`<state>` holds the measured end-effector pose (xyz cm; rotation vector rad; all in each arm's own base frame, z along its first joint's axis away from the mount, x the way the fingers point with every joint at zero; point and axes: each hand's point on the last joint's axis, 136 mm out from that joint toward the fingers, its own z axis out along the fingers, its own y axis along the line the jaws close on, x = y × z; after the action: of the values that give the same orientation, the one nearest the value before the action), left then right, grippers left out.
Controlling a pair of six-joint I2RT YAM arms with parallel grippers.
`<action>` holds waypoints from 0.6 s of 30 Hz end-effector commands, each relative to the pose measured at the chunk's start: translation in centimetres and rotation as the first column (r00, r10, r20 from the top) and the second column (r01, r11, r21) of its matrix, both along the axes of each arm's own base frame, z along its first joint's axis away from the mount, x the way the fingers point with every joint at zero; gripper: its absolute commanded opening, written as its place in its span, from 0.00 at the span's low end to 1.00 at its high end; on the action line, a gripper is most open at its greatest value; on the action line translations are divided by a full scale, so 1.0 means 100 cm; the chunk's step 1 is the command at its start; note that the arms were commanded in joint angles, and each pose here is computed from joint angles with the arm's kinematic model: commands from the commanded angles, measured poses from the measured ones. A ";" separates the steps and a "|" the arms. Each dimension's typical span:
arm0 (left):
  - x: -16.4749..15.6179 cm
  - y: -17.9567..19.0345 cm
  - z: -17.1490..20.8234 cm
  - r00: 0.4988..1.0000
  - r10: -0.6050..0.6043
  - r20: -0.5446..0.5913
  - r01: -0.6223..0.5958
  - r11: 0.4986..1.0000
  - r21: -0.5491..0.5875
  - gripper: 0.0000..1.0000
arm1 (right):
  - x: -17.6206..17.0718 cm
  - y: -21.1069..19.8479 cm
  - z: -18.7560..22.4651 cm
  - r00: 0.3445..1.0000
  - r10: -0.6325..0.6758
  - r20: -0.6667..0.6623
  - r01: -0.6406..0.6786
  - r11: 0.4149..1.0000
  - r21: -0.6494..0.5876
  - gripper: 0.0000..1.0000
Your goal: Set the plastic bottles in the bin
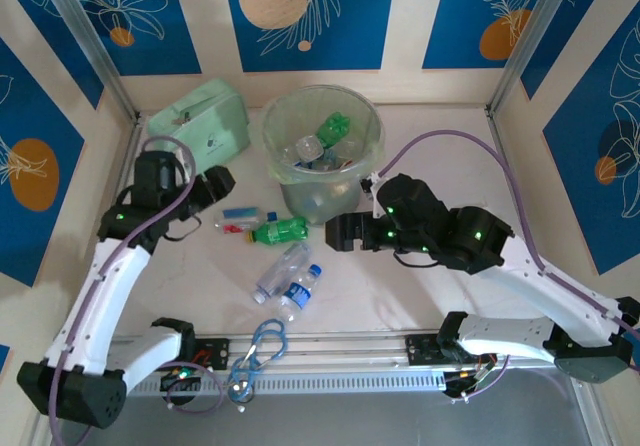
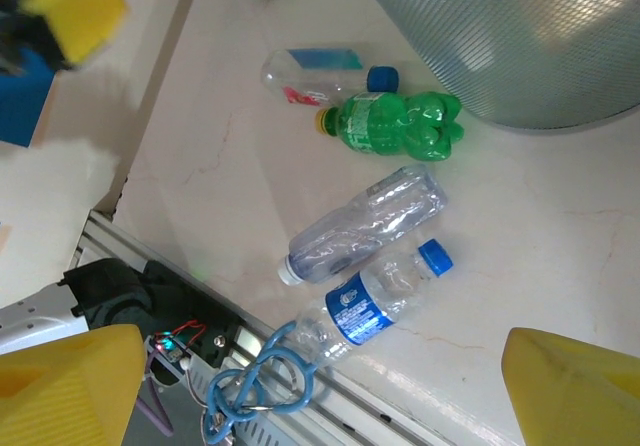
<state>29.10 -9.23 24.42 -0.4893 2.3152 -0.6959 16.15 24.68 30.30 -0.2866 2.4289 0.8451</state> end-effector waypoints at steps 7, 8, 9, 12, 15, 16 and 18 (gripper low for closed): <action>-0.008 0.012 -0.094 0.941 0.172 -0.290 -0.237 0.949 -0.207 0.80 | -0.009 0.022 -0.023 0.999 0.046 -0.018 -0.047 0.997 -0.063 0.92; -0.008 0.013 -0.100 0.933 0.187 -0.308 -0.260 0.942 -0.214 0.80 | -0.010 0.024 -0.025 0.999 0.050 -0.021 -0.051 0.996 -0.068 0.92; -0.007 0.013 -0.105 0.925 0.200 -0.322 -0.279 0.935 -0.220 0.80 | -0.011 0.027 -0.028 0.998 0.054 -0.025 -0.056 0.996 -0.075 0.92; -0.001 0.015 -0.115 0.903 0.236 -0.360 -0.329 0.917 -0.224 0.81 | -0.011 0.035 -0.035 0.997 0.065 -0.035 -0.068 0.994 -0.089 0.92; 0.006 0.019 -0.121 0.875 0.283 -0.392 -0.385 0.898 -0.211 0.82 | -0.011 0.042 -0.040 0.996 0.076 -0.041 -0.081 0.991 -0.109 0.91; 0.008 0.021 -0.123 0.866 0.297 -0.401 -0.401 0.893 -0.204 0.82 | -0.011 0.044 -0.041 0.996 0.080 -0.040 -0.084 0.990 -0.115 0.91; 0.011 0.027 -0.128 0.838 0.337 -0.430 -0.441 0.882 -0.168 0.82 | -0.011 0.048 -0.042 0.996 0.085 -0.040 -0.089 0.988 -0.128 0.91</action>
<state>29.00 -7.47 11.17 -1.1889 2.4303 -0.7803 14.90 28.80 25.64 -0.4315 2.5443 0.7359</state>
